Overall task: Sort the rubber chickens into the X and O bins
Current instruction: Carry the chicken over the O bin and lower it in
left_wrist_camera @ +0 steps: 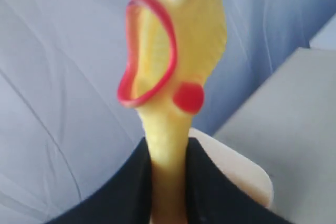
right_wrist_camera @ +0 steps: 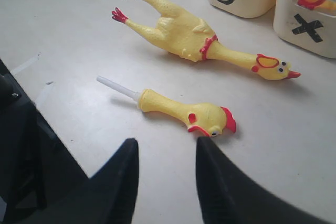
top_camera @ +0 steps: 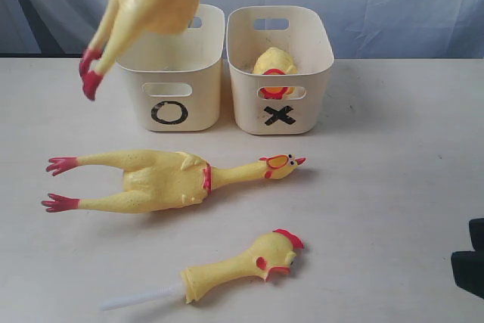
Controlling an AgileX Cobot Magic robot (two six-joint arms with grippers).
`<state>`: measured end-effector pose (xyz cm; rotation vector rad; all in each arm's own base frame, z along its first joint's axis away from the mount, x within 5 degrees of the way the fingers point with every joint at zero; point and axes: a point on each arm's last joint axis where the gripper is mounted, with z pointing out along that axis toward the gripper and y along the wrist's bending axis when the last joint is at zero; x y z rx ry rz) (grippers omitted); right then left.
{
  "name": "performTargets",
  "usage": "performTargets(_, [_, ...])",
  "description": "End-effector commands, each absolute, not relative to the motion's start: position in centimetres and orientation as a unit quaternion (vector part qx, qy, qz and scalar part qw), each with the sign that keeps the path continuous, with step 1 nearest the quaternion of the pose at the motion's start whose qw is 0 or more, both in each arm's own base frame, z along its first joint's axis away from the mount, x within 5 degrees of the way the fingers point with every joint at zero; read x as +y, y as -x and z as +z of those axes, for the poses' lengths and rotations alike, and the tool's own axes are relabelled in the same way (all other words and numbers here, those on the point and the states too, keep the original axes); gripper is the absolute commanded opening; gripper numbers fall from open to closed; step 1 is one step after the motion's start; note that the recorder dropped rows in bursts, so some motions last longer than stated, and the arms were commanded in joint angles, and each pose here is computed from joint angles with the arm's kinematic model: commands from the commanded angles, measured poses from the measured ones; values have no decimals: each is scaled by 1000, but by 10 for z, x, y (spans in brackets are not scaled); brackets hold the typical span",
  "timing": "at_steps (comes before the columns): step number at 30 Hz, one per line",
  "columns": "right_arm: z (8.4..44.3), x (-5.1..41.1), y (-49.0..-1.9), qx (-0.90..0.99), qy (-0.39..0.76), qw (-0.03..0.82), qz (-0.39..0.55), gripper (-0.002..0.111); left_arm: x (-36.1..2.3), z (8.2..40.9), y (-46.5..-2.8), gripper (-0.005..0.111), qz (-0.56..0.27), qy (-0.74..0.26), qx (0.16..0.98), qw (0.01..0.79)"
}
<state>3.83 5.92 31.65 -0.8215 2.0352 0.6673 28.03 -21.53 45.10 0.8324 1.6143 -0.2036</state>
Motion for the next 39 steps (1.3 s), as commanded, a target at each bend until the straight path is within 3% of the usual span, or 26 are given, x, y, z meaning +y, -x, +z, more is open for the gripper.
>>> performTargets(1, [316, 59, -38, 807, 327, 415, 265, 35, -172, 497, -277, 0, -111, -268, 643, 709])
performTargets(8, [316, 59, -38, 807, 327, 415, 265, 35, -102, 525, -294, 0, -125, -112, 603, 780])
performTargets(15, [316, 59, -38, 807, 327, 415, 265, 35, -51, 514, -331, 0, -172, 57, 585, 791])
performTargets(29, [316, 59, -38, 807, 327, 415, 265, 35, -43, 448, -409, 0, -222, 174, 559, 780])
performTargets(39, [316, 59, -38, 807, 327, 415, 265, 35, -47, 400, -447, 0, -252, 163, 559, 773])
